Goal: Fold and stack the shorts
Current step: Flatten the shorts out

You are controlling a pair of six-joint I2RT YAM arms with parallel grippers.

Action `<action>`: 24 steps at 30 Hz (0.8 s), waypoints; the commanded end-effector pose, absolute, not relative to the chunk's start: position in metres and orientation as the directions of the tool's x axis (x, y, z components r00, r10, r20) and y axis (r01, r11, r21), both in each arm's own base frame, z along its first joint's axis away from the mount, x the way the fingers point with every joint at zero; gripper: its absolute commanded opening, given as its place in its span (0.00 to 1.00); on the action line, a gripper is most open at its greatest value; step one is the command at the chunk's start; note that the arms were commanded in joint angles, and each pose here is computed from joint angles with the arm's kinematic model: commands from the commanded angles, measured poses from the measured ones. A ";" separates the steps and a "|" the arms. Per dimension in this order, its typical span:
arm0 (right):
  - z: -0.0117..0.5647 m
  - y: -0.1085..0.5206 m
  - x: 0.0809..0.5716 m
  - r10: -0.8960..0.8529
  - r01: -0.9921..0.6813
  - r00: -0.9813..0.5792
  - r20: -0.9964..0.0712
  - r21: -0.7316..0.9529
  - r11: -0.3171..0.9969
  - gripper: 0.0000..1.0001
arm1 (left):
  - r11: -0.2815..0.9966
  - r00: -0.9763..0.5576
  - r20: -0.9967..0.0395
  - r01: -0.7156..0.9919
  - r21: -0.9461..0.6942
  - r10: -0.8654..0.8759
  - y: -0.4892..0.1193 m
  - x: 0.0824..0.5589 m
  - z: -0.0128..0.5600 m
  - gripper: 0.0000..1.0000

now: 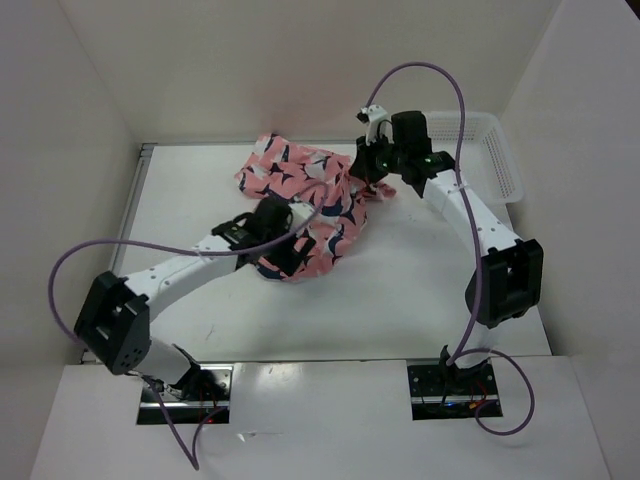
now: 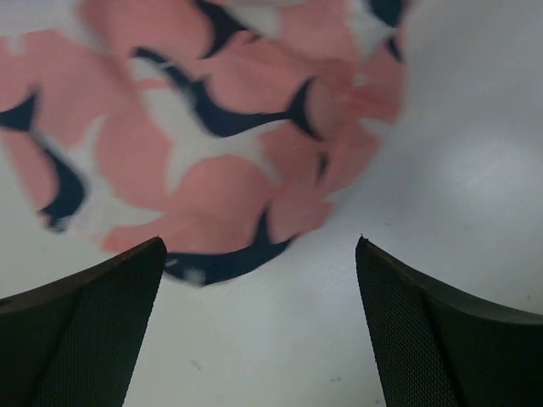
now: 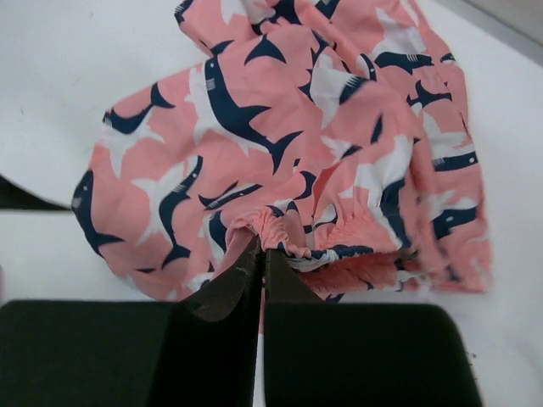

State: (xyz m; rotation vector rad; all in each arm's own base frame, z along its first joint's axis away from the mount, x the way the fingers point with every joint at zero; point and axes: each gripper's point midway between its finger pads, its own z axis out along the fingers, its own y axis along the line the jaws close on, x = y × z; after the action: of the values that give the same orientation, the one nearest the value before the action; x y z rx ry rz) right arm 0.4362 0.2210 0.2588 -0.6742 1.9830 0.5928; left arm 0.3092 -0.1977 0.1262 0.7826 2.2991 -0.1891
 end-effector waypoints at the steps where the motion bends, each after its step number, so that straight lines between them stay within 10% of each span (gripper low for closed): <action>1: 0.285 0.221 0.441 -0.177 -0.662 -0.353 -0.919 0.112 0.741 0.00 | 0.700 -0.519 -0.650 0.713 0.029 0.555 -0.252 0.285 0.114 1.00; 19: 0.242 0.218 0.432 -0.237 -0.676 -0.393 -0.888 0.105 0.729 0.00 | 0.843 -0.692 -0.491 0.493 0.214 0.530 -0.149 0.305 0.021 1.00; 23: 0.242 0.218 0.432 -0.237 -0.676 -0.394 -0.888 0.105 0.729 0.00 | 0.844 -0.709 -0.465 0.495 0.207 0.530 -0.143 0.299 0.007 0.85; 24: 0.242 0.218 0.432 -0.237 -0.676 -0.394 -0.888 0.105 0.729 0.00 | 0.840 -0.716 -0.449 0.508 0.191 0.534 -0.145 0.296 0.000 0.69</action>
State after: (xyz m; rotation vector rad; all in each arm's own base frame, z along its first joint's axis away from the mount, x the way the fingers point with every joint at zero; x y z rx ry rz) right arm 0.4271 0.2143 0.2192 -0.6824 2.0563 0.5737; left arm 0.3052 -0.1501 0.0229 0.7360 2.4609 0.0694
